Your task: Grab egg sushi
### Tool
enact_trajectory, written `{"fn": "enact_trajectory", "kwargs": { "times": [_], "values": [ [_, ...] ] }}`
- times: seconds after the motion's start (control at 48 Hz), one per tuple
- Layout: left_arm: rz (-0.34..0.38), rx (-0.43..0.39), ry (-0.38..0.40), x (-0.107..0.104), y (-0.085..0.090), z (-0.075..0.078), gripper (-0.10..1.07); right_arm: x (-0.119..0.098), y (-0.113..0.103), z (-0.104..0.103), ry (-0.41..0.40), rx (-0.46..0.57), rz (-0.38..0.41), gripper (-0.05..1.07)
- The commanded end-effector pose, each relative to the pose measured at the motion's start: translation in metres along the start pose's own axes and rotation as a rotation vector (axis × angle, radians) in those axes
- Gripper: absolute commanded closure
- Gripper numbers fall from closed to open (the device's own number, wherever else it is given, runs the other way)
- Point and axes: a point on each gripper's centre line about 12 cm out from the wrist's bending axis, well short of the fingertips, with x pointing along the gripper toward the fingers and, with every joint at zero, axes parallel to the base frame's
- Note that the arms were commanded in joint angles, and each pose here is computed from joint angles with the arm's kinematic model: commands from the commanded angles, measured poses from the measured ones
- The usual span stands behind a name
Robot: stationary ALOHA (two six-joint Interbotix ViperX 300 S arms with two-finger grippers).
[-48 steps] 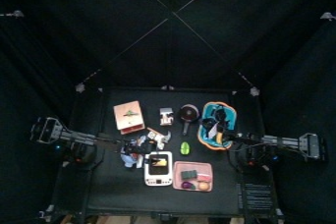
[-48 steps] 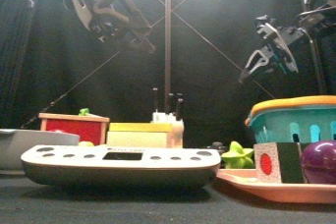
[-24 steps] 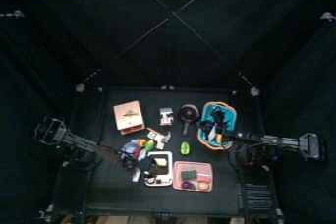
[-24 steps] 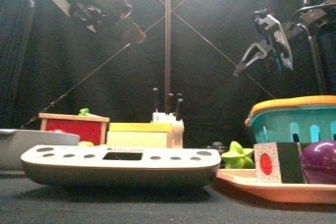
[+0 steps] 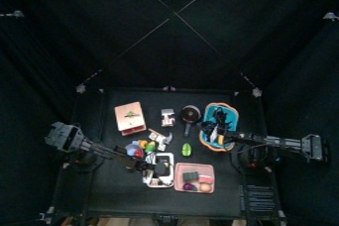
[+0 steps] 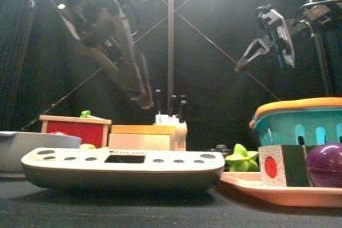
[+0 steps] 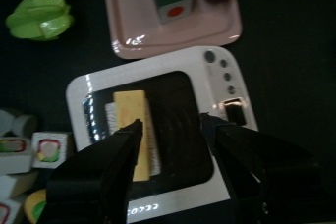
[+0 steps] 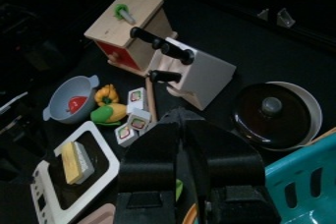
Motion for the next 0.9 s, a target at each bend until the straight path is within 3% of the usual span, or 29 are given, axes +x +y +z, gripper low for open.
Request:
{"fn": "enact_trajectory", "kwargs": {
  "times": [0.0, 0.229, 0.562, 0.875],
  "values": [
    [0.062, 0.002, 0.061, -0.008, 0.009, 0.023, 0.10, 0.000, 0.002, 0.007, -0.019, -0.006, 0.007, 0.57],
    [0.111, 0.045, 0.139, 0.016, 0.013, 0.025, 0.10, -0.001, 0.002, 0.006, -0.018, -0.011, 0.009, 0.57],
    [0.115, -0.008, 0.170, 0.027, 0.021, 0.015, 0.10, -0.001, 0.002, 0.006, -0.019, -0.012, 0.008, 0.57],
    [0.086, -0.067, 0.095, 0.036, 0.032, 0.001, 0.11, 0.000, 0.002, 0.005, -0.014, -0.013, 0.006, 0.57]
  ]
}}
